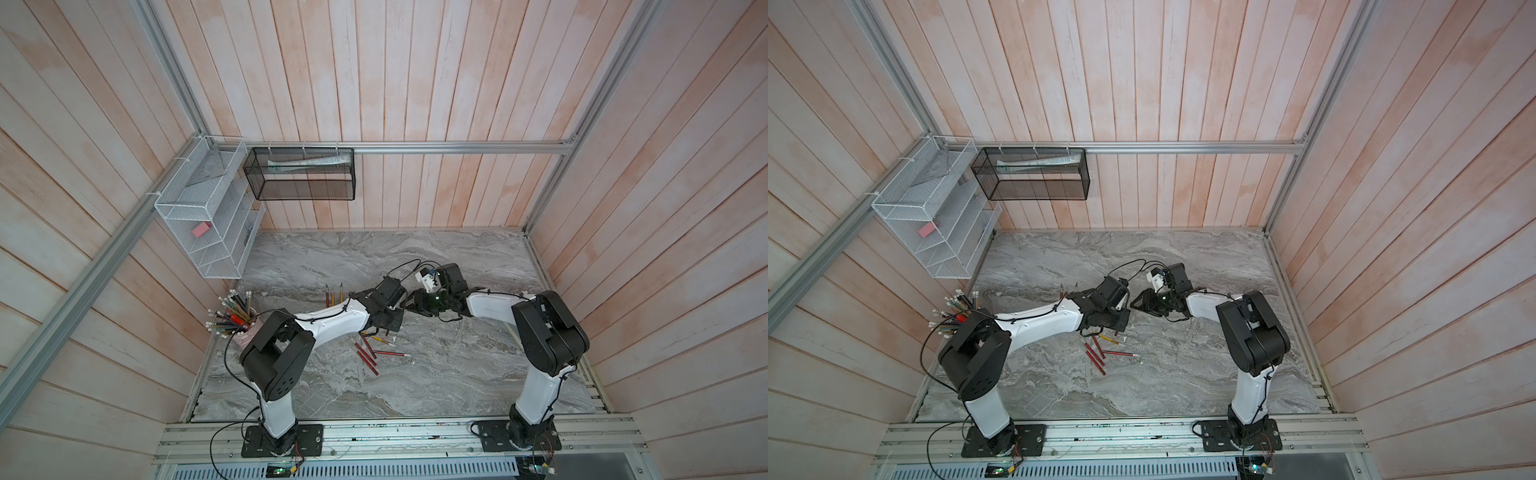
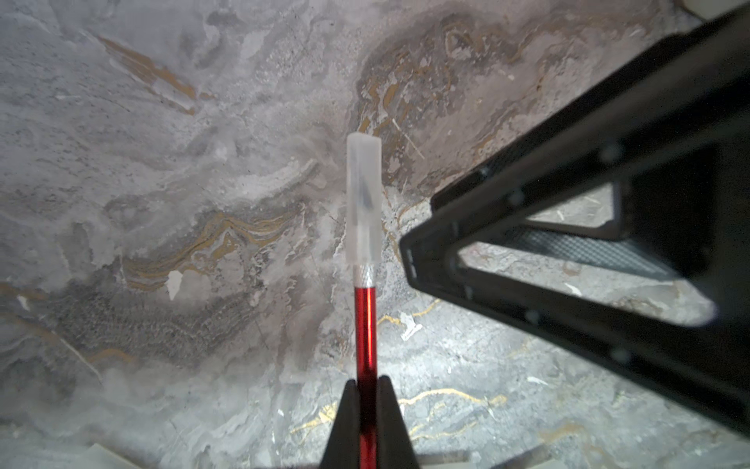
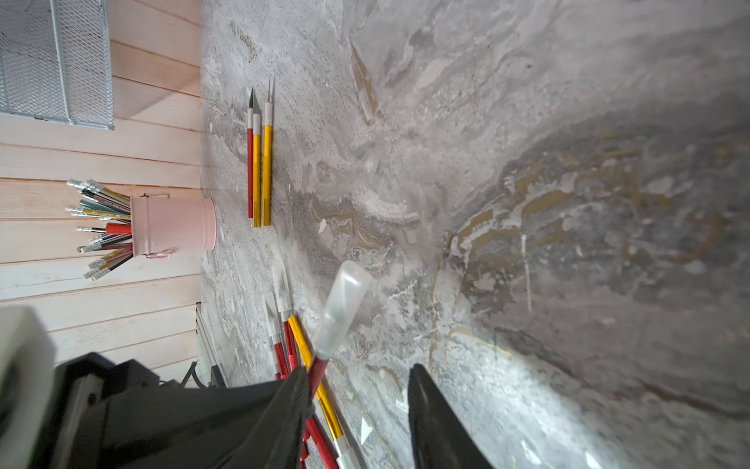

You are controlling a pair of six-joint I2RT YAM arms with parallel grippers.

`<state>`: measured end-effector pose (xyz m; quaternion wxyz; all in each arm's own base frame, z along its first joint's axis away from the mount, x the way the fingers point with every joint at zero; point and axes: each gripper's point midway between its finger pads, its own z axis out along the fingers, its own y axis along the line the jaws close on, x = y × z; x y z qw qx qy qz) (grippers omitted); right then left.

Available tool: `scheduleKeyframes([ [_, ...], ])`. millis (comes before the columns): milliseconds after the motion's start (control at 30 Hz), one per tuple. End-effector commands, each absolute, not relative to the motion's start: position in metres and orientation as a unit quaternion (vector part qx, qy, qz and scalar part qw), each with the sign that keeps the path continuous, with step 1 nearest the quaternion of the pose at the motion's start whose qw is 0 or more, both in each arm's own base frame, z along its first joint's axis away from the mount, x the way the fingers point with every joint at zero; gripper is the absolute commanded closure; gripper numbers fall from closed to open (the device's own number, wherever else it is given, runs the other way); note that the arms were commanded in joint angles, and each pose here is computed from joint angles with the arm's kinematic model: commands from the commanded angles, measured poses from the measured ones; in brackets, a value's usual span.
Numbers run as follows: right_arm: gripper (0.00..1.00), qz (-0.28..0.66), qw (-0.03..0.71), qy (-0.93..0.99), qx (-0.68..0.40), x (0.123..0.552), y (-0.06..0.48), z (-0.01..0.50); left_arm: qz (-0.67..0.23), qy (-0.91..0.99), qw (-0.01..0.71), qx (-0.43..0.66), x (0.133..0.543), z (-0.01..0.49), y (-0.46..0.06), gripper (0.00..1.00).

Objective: Remove protective caps from carving knives
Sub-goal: Remove the protective sleeve from the carving knife.

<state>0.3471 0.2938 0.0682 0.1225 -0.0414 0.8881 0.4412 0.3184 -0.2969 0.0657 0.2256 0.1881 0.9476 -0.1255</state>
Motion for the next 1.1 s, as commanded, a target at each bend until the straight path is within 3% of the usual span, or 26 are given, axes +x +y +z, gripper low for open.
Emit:
scheduleKeyframes([
  [0, 0.59, 0.458, 0.128, 0.878, -0.051, 0.355, 0.305, 0.076, -0.134, 0.946, 0.222, 0.194, 0.311, 0.073, -0.299, 1.0],
  [933, 0.89, 0.502, 0.113, 0.856, -0.041, 0.359, 0.316, 0.078, -0.146, 0.943, 0.224, 0.197, 0.31, 0.082, -0.304, 1.0],
  [1000, 0.89, 0.501, 0.115, 0.857, -0.04, 0.359, 0.315, 0.078, -0.146, 0.943, 0.226, 0.197, 0.31, 0.083, -0.304, 1.0],
  [1067, 0.77, 0.501, 0.115, 0.857, -0.038, 0.359, 0.314, 0.078, -0.146, 0.943, 0.226, 0.197, 0.31, 0.083, -0.304, 1.0],
])
